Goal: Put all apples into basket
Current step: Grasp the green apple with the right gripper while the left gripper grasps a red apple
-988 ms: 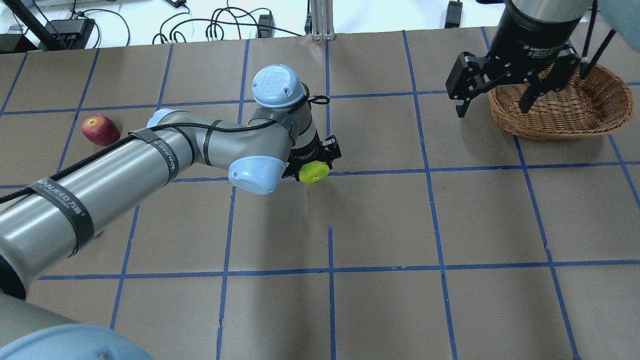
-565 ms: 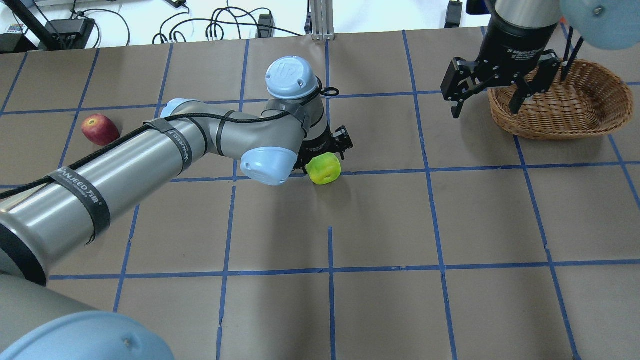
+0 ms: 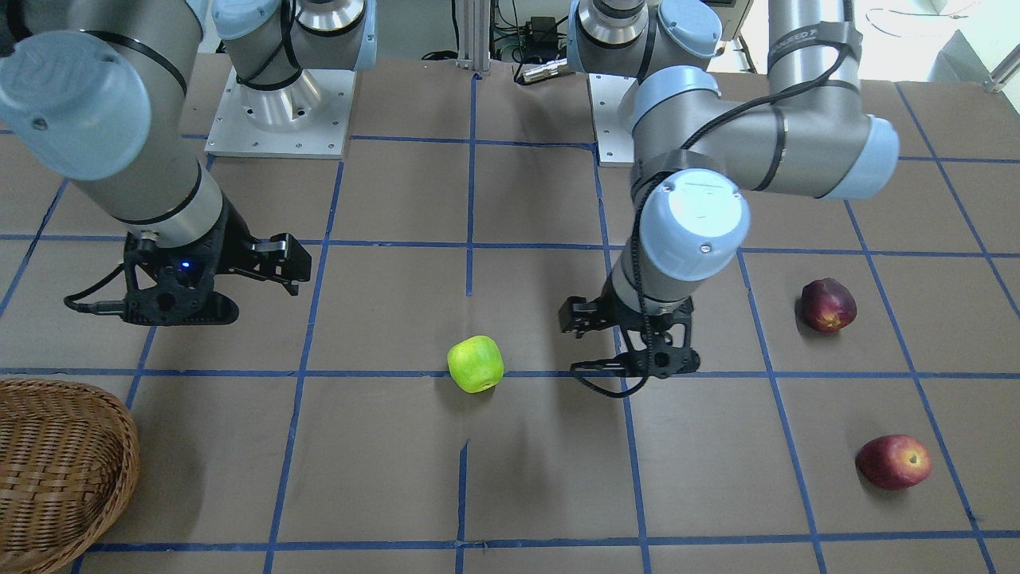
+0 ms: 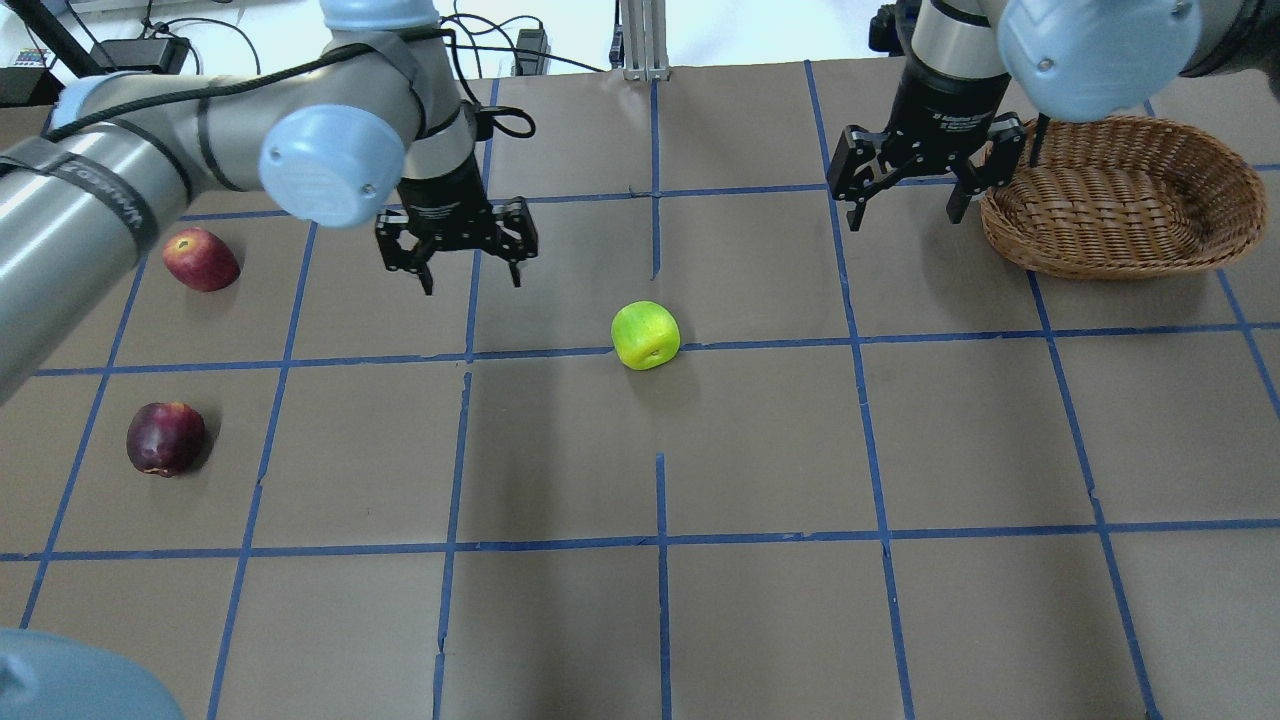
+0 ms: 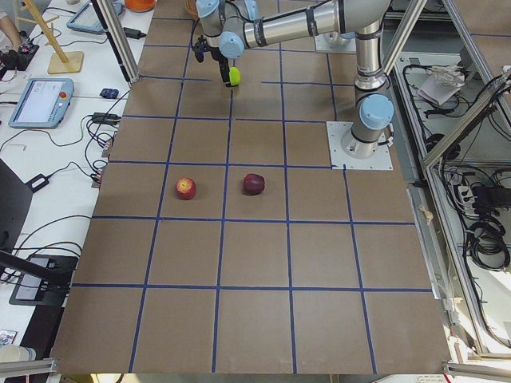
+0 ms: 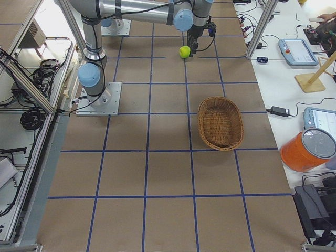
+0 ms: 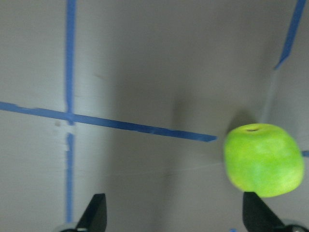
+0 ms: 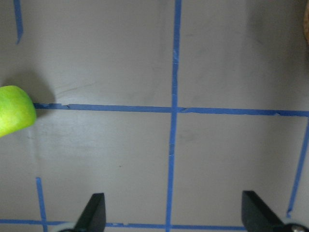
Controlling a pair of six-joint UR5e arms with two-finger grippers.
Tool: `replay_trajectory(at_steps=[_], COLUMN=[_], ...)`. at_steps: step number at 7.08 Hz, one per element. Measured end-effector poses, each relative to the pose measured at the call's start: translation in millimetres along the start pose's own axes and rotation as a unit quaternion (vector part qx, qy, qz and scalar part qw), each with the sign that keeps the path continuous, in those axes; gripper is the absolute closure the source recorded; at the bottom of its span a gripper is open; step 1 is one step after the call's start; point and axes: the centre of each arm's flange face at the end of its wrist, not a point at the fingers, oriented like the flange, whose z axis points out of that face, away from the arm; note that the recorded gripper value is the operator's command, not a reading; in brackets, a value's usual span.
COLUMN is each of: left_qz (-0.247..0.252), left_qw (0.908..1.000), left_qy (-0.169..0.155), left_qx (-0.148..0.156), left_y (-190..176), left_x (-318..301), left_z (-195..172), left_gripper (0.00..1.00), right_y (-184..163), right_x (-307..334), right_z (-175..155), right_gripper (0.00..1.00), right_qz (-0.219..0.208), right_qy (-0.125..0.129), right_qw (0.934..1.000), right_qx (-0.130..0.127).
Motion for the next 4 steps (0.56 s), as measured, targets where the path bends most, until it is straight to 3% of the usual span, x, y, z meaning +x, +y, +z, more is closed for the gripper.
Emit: replay_trajectory(at_steps=[2,4], left_qz=[0.062,0.123], left_qw=[0.9970,0.9914], left_qy=[-0.044,-0.043], left_qx=[-0.013,-0.015], left_y=[13.6,26.6], left_x=[-97.4,-200.9], left_z=[-9.3,-6.6], left_gripper=[0.00,0.00], right_y=[-21.5,-31.0], right_x=[-87.7,-169.1], right_z=[47.4,97.9], right_gripper=[0.00,0.00], right_qz=[-0.023,-0.054], right_qy=[-0.009,-0.017], right_qw=[0.9994,0.9967], right_qx=[0.025,0.057])
